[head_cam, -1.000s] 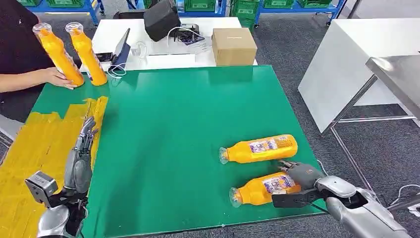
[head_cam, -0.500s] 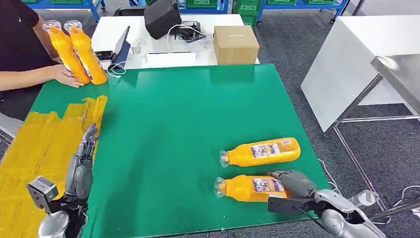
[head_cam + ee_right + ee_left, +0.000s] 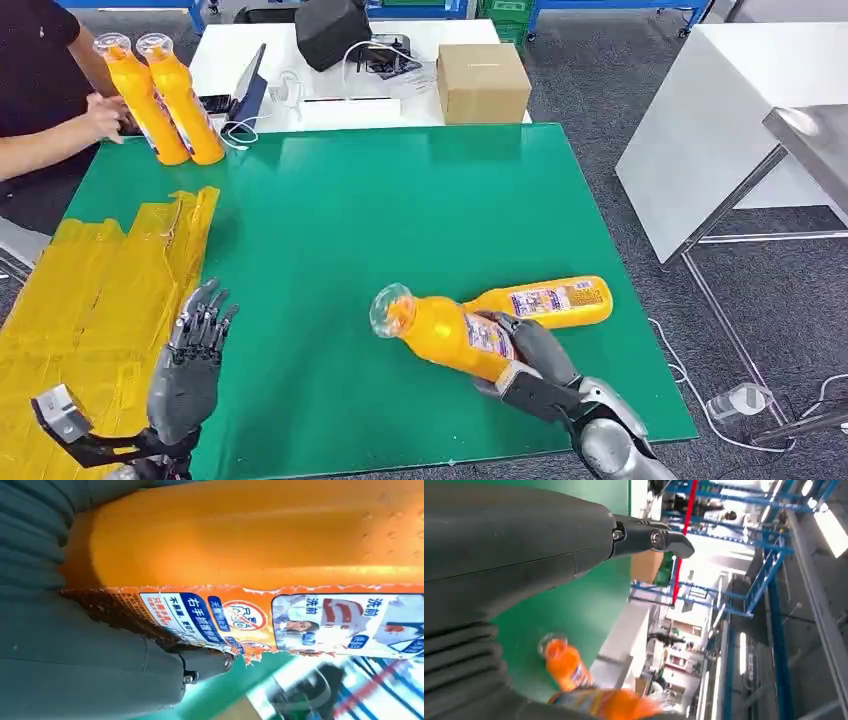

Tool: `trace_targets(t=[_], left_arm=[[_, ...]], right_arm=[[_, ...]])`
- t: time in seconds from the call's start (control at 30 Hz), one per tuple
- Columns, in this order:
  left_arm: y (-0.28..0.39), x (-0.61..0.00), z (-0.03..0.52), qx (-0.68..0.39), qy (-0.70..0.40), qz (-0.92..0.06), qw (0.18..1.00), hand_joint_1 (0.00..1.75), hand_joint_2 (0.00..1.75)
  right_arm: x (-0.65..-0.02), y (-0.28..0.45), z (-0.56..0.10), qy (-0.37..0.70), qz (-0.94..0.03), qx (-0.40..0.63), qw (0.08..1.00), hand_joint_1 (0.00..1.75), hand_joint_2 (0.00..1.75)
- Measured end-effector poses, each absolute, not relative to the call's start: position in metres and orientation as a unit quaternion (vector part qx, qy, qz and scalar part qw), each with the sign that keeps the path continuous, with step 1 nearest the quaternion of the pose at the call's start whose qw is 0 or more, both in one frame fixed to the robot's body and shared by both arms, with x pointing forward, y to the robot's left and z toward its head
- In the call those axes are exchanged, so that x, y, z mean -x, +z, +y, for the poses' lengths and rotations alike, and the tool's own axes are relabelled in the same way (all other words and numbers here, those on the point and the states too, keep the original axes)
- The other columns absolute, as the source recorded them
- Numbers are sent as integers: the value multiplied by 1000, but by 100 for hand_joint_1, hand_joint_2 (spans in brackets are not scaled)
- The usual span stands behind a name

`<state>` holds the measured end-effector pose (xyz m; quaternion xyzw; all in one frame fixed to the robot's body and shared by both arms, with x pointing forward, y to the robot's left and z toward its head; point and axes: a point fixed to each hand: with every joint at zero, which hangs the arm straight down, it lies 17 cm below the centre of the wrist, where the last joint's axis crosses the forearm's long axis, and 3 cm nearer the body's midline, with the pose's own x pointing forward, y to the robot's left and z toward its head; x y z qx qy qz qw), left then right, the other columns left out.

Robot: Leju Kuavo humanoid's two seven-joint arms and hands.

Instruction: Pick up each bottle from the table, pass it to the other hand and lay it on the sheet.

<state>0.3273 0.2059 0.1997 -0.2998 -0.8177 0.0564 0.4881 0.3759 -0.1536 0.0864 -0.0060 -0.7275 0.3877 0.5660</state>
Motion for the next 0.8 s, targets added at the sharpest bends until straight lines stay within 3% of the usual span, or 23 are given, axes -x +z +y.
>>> trace_targets(t=[0.27,0.57,0.8], left_arm=[[215,-318,167,355,65,-799,481,0,175],[220,-312,143,377,46,-791,480,0,175],[221,-310,140,381,45,-790,479,0,175]], right_arm=[[-423,143,-136,352,-768,87,528,175,175],[-432,169,-40,360,-780,36,512,175,175],[-430,170,-25,363,-780,25,509,175,175]])
